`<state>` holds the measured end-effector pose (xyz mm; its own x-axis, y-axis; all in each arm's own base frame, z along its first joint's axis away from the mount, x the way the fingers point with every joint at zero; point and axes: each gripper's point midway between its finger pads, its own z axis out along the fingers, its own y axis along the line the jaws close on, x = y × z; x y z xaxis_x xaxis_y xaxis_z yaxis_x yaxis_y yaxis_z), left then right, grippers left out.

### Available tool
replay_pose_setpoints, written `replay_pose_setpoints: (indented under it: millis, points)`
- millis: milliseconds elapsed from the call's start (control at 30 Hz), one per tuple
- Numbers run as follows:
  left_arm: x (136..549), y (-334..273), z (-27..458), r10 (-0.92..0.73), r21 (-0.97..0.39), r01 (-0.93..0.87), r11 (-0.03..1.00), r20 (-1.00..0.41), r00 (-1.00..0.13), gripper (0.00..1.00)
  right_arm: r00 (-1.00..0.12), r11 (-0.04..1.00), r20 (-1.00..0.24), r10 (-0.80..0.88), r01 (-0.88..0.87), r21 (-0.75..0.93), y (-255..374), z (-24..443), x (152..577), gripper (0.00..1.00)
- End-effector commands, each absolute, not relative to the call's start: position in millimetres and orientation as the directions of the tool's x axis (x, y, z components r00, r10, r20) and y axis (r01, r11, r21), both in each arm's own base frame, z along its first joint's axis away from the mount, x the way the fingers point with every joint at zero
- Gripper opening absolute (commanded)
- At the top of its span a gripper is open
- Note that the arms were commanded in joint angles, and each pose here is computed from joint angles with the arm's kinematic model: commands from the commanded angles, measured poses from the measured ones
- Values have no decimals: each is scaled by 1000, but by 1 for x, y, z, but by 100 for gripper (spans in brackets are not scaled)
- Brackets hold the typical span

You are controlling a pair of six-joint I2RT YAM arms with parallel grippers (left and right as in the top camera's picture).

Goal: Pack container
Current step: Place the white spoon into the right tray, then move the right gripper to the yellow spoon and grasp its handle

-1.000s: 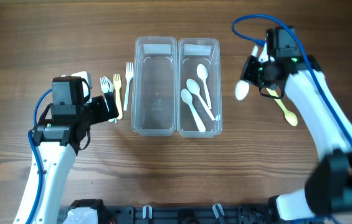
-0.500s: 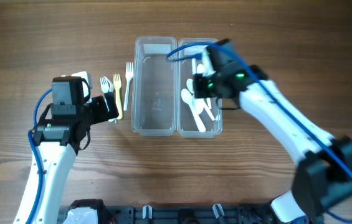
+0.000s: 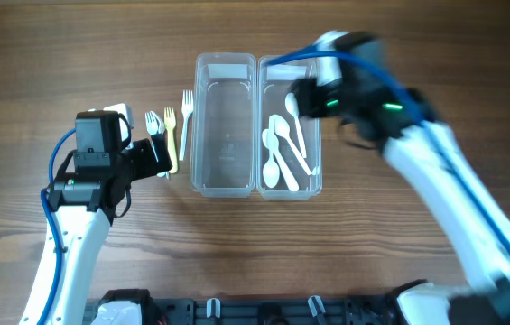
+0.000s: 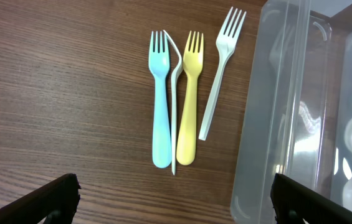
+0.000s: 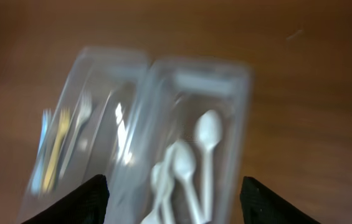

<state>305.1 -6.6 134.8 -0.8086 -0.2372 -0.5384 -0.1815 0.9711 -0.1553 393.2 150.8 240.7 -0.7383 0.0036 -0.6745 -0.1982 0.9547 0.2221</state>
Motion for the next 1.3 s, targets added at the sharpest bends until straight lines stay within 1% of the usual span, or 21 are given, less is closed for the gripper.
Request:
replay_pose_setpoints:
  millis: [0, 67, 133, 233, 300, 367, 433, 500, 633, 733, 900, 1167, 1267]
  points:
    - [310, -7, 142, -241, -156, -185, 970, -554, -797, 100, -690, 998, -722, 57, 32, 48, 49, 263, 398, 70]
    - [310, -7, 142, -241, -156, -185, 970, -553, -797, 100, -719, 989, -688, 98, 148, -13, 2, 250, 393, 70]
    - [310, -7, 142, -241, -156, -185, 970, -554, -797, 100, -746, 973, -647, 158, 229, -26, -31, 231, 388, 73]
    - [310, -7, 142, -241, -156, -185, 970, -553, -797, 100, -794, 967, -571, 209, 256, -3, -59, 194, 385, 73]
    - [310, -7, 142, -241, -156, -185, 970, -554, -797, 100, -839, 980, -514, 177, 201, 10, -65, 168, 385, 72]
    - [310, -7, 142, -241, -156, -185, 970, -554, -797, 100, -879, 992, -462, 114, 125, 6, -69, 144, 386, 78]
    - [310, -7, 142, -241, -156, -185, 970, -554, -797, 100, -908, 1000, -418, 18, 16, 9, -68, 124, 387, 79]
    - [310, -7, 142, -241, -156, -185, 970, -554, -797, 100, -924, 989, -364, -121, -142, 30, -59, 101, 384, 79]
    - [310, -7, 142, -241, -156, -185, 970, -553, -797, 100, -935, 963, -245, -256, -270, 22, -60, 64, 372, 64]
    - [310, -7, 142, -241, -156, -185, 970, -554, -797, 100, -956, 967, -157, -248, -253, 12, -67, 44, 361, 64]
    - [310, -7, 142, -241, -156, -185, 970, -554, -797, 100, -965, 969, -95, -245, -247, 18, -70, 26, 355, 63]
    - [310, -7, 142, -241, -156, -185, 970, -554, -797, 100, -972, 972, -21, -234, -234, 21, -71, 2, 335, 53]
    - [310, -7, 142, -241, -156, -185, 970, -554, -797, 100, -986, 986, -20, -166, -166, -10, -76, -2, 335, 48]
